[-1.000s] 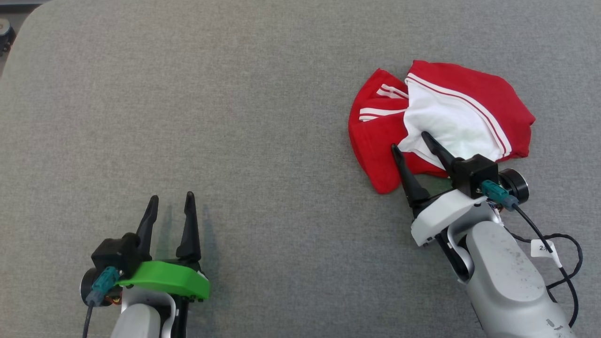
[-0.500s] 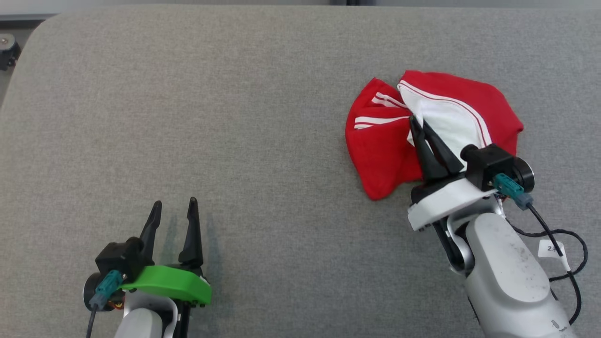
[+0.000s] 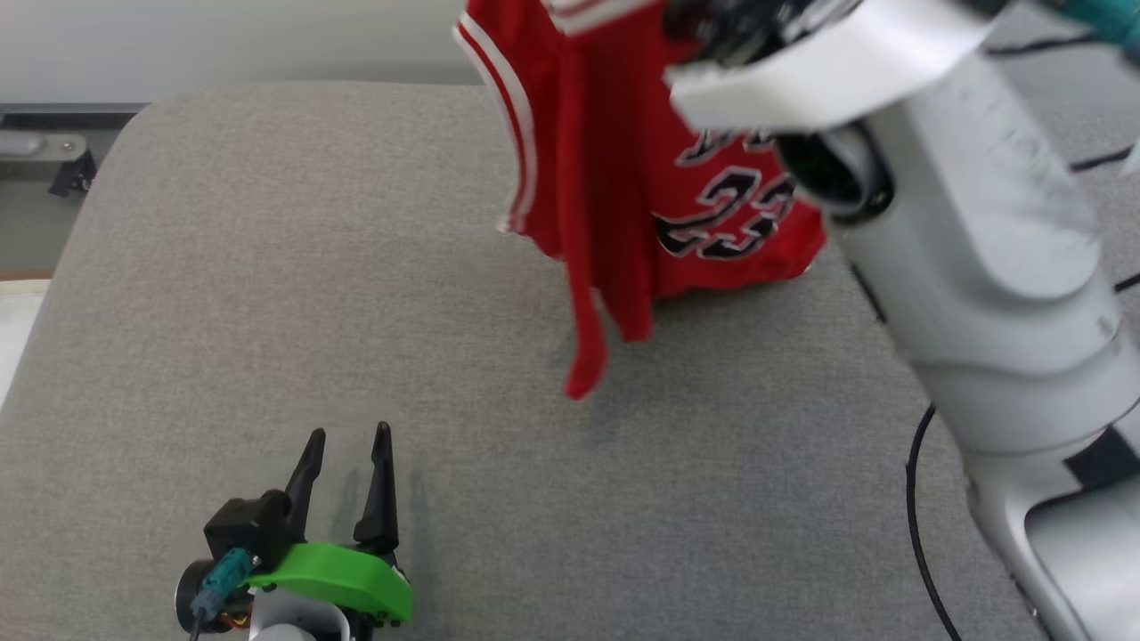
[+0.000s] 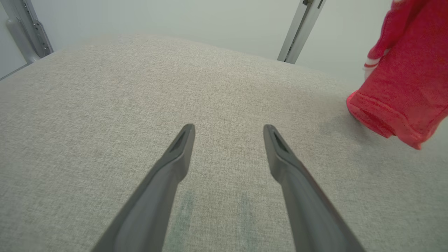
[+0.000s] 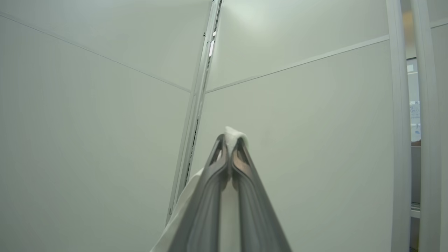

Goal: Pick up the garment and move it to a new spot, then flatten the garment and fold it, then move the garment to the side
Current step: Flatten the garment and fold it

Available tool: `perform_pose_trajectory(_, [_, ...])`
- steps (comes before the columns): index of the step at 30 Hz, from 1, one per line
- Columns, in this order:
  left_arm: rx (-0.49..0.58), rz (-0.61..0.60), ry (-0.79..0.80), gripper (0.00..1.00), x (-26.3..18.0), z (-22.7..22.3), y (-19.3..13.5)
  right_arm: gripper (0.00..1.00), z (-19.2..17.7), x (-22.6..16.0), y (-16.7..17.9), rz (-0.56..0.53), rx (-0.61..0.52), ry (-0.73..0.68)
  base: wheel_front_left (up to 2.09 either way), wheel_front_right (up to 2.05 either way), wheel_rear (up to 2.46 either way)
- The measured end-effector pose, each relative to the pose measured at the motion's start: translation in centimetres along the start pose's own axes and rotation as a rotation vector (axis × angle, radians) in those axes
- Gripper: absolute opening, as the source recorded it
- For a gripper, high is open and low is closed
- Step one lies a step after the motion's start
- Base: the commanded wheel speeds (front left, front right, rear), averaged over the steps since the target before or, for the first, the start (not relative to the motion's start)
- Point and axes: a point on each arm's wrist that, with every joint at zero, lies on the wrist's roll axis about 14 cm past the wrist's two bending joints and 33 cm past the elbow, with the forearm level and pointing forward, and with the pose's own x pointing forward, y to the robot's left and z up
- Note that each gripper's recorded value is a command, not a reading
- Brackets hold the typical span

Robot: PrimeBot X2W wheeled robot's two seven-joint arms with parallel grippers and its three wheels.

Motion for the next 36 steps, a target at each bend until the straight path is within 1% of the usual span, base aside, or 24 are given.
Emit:
perform_pose_trajectory(3, [-0.007,0.026,-0.011,1.0,-0.7,0.3,0.8,0.0,3.3,2.7,-2.0,-0.038,-0.031,-0.087,0.0,0.0,0.0])
perform_pose_trajectory(6, [-0.009,0.049,-0.014,1.0,-1.4,0.3,1.5,0.0,4.7,3.7,-4.3,-0.098,-0.087,-0.119,0.0,0.0,0.0])
perform_pose_trajectory(8, [-0.011,0.064,-0.014,1.0,-1.6,0.3,1.9,0.0,3.9,3.1,-5.8,-0.143,-0.109,-0.094,0.0,0.0,0.0])
perform_pose_trajectory(9, [-0.011,0.07,-0.017,1.0,-1.6,0.4,2.1,0.0,2.9,2.4,-6.5,-0.167,-0.122,-0.065,0.0,0.0,0.0])
perform_pose_trajectory(11, [-0.011,0.074,-0.019,1.0,-1.4,0.5,2.3,0.0,-0.4,-0.2,-7.8,-0.213,-0.15,0.038,0.0,0.0,0.0])
perform_pose_trajectory(12, [-0.01,0.072,-0.017,1.0,-1.2,0.4,2.2,0.0,-3.1,-2.9,-8.8,-0.25,-0.159,0.127,0.0,0.0,0.0])
perform_pose_trajectory(13, [-0.009,0.069,-0.014,1.0,-1.1,0.3,2.1,0.0,-4.7,-5.0,-9.7,-0.284,-0.165,0.187,0.0,0.0,0.0])
perform_pose_trajectory(15, [-0.007,0.06,-0.004,1.0,-0.7,0.0,1.9,0.0,-8.2,-11.4,-12.4,-0.388,-0.176,0.339,0.0,0.0,0.0])
perform_pose_trajectory(17, [-0.005,0.041,0.005,1.0,-0.2,-0.2,1.3,0.0,-11.1,-19.6,-15.0,-0.512,-0.191,0.52,0.0,0.0,0.0])
perform_pose_trajectory(19, [-0.001,0.019,0.011,1.0,0.3,-0.4,0.6,0.01,-12.4,-26.5,-16.2,-0.609,-0.207,0.663,0.0,0.0,0.0])
perform_pose_trajectory(21, [0.008,-0.014,0.012,1.0,1.0,-0.4,-0.3,0.15,-13.1,-32.7,-16.5,-0.692,-0.213,0.79,0.0,0.0,0.0])
perform_pose_trajectory(22, [0.01,-0.028,0.014,1.0,1.3,-0.5,-0.7,0.36,-13.1,-34.9,-16.6,-0.723,-0.213,0.833,0.0,0.0,0.0])
perform_pose_trajectory(23, [0.011,-0.047,0.021,1.0,1.5,-0.7,-1.4,0.7,-13.0,-37.3,-16.6,-0.769,-0.212,0.873,0.0,0.0,0.0])
perform_pose_trajectory(24, [0.013,-0.067,0.029,1.0,1.7,-1.0,-2.0,1.0,-12.8,-39.2,-16.6,-0.795,-0.221,0.913,0.0,0.0,0.0])
perform_pose_trajectory(26, [0.016,-0.105,0.043,1.0,2.1,-1.4,-3.2,1.0,-12.5,-41.4,-16.4,-0.836,-0.223,0.949,0.0,0.0,0.0])
perform_pose_trajectory(27, [0.017,-0.126,0.052,1.0,2.3,-1.8,-3.9,1.0,-12.4,-41.9,-16.2,-0.849,-0.221,0.954,0.0,0.0,0.0])
perform_pose_trajectory(31, [-0.002,-0.185,0.111,1.0,2.5,-3.6,-5.9,1.0,-12.0,-42.7,-15.5,-0.881,-0.222,0.948,0.0,0.0,0.0])
perform_pose_trajectory(36, [-0.021,-0.212,0.203,1.0,2.2,-6.5,-6.8,1.0,-12.0,-42.3,-14.9,-0.881,-0.222,0.928,0.0,0.0,0.0])
